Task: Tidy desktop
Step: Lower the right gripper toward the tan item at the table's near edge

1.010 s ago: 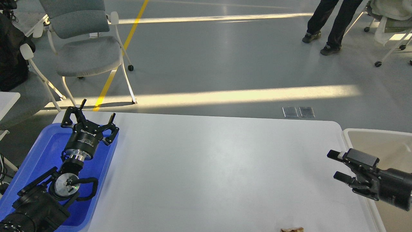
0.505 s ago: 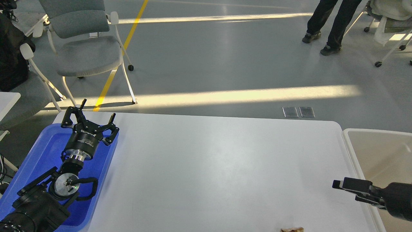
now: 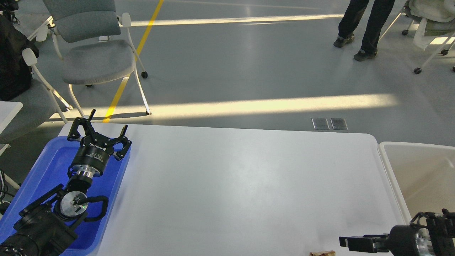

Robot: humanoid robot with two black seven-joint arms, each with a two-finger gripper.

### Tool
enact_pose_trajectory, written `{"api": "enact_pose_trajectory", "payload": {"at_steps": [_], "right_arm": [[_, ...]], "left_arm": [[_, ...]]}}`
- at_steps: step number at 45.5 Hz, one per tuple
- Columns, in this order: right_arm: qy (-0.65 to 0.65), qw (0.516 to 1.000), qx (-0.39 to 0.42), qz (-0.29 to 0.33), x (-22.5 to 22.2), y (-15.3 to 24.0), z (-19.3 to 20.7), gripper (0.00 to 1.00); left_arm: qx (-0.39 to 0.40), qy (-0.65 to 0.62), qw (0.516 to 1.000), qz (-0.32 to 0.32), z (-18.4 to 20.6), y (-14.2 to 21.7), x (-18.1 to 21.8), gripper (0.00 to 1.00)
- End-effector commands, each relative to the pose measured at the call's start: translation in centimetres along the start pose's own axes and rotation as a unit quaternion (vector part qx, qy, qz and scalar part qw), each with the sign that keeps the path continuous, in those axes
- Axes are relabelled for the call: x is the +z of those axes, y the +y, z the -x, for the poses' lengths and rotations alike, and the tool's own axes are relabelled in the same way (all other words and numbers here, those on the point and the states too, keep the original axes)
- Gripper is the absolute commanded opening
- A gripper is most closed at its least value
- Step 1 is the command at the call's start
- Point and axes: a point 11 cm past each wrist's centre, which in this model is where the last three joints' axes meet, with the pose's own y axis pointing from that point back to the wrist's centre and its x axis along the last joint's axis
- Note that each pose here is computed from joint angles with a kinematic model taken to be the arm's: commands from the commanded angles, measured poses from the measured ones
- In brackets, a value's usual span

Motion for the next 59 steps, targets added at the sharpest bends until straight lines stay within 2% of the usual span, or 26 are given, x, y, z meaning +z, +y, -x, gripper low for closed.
{"api": "enact_pose_trajectory", "payload": {"at_steps": [1, 17, 34, 44, 59], "right_arm": [[-0.001, 1.0, -0.008, -0.023, -1.4, -1.8, 0.6, 1.0], [-0.001, 0.997, -0.019, -0.072, -4.5, -4.5, 1.7, 1.0], [0.078, 0.996, 0.004, -0.032, -2.0, -5.2, 2.3, 1.0], [0.129, 0.988, 0.013, -0.082, -3.5, -6.5, 5.3, 1.0], [0.148, 0.984, 0.046, -0.092, -3.2, -6.6, 5.2, 1.0]], "left_arm": [[0.0, 0.0, 1.0, -0.001, -0.1, 0.1, 0.0, 1.0], [0.001, 0.0, 1.0, -0.001, -0.1, 0.1, 0.0, 1.0], [0.0, 0.0, 1.0, -0.001, -0.1, 0.1, 0.0, 1.0], [0.0, 0.0, 1.0, 0.0, 0.0, 0.0, 0.0, 1.0], [0.001, 0.0, 1.0, -0.001, -0.1, 0.1, 0.0, 1.0]]}}
